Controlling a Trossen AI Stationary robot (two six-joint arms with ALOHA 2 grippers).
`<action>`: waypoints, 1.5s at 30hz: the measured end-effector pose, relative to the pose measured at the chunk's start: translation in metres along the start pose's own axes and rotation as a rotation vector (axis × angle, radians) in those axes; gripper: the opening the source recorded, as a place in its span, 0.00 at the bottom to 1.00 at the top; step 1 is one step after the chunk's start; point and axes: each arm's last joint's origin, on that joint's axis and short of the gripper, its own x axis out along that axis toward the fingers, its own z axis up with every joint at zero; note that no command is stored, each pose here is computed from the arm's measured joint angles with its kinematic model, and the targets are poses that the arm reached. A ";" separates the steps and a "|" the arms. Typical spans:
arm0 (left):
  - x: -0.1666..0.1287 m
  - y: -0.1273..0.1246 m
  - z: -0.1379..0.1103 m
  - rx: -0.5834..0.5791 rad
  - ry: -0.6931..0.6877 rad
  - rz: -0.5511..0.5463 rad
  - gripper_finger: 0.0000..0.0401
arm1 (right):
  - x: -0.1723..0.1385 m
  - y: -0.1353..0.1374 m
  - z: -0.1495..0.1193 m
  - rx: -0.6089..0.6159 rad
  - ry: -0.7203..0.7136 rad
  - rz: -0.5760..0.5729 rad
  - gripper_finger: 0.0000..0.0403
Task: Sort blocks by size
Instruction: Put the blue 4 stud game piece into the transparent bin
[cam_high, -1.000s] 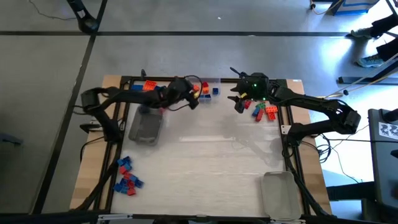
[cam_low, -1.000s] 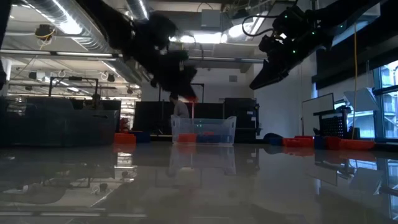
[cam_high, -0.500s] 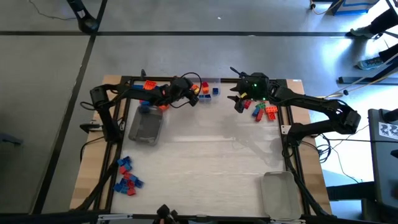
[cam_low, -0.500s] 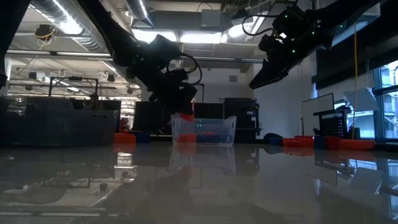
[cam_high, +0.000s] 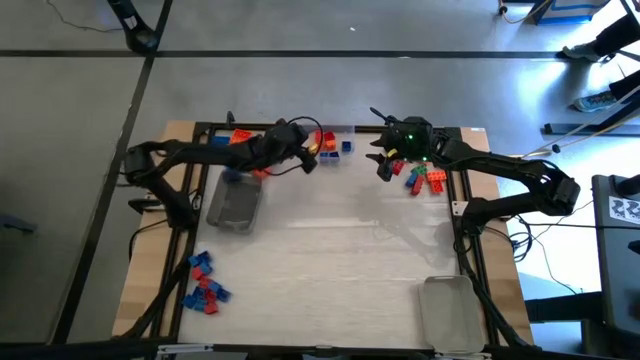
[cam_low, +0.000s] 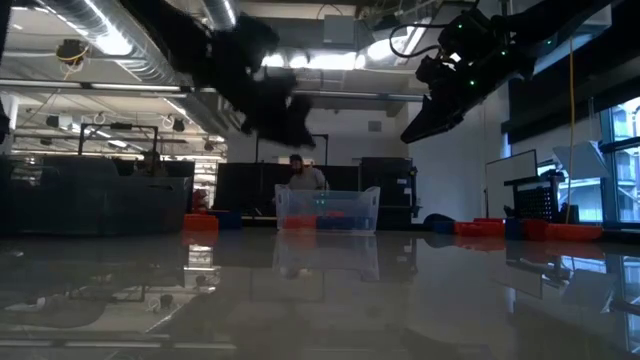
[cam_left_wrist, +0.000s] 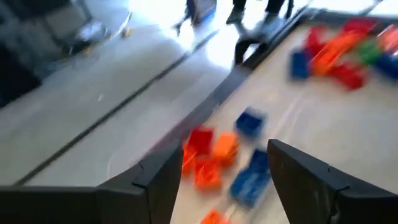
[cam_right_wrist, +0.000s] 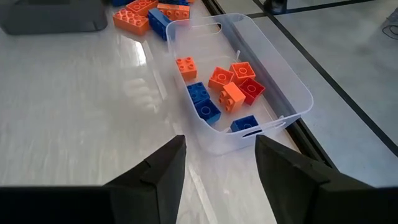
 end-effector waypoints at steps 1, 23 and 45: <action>-0.009 -0.003 0.006 0.010 -0.015 -0.015 0.55 | 0.000 0.000 0.000 0.000 0.000 0.000 0.48; -0.154 -0.104 -0.013 0.292 0.190 -0.458 0.55 | 0.000 0.000 -0.001 0.000 0.005 -0.002 0.48; -0.215 -0.129 -0.052 0.181 0.475 -0.513 0.55 | 0.000 0.000 -0.001 0.002 0.005 -0.002 0.48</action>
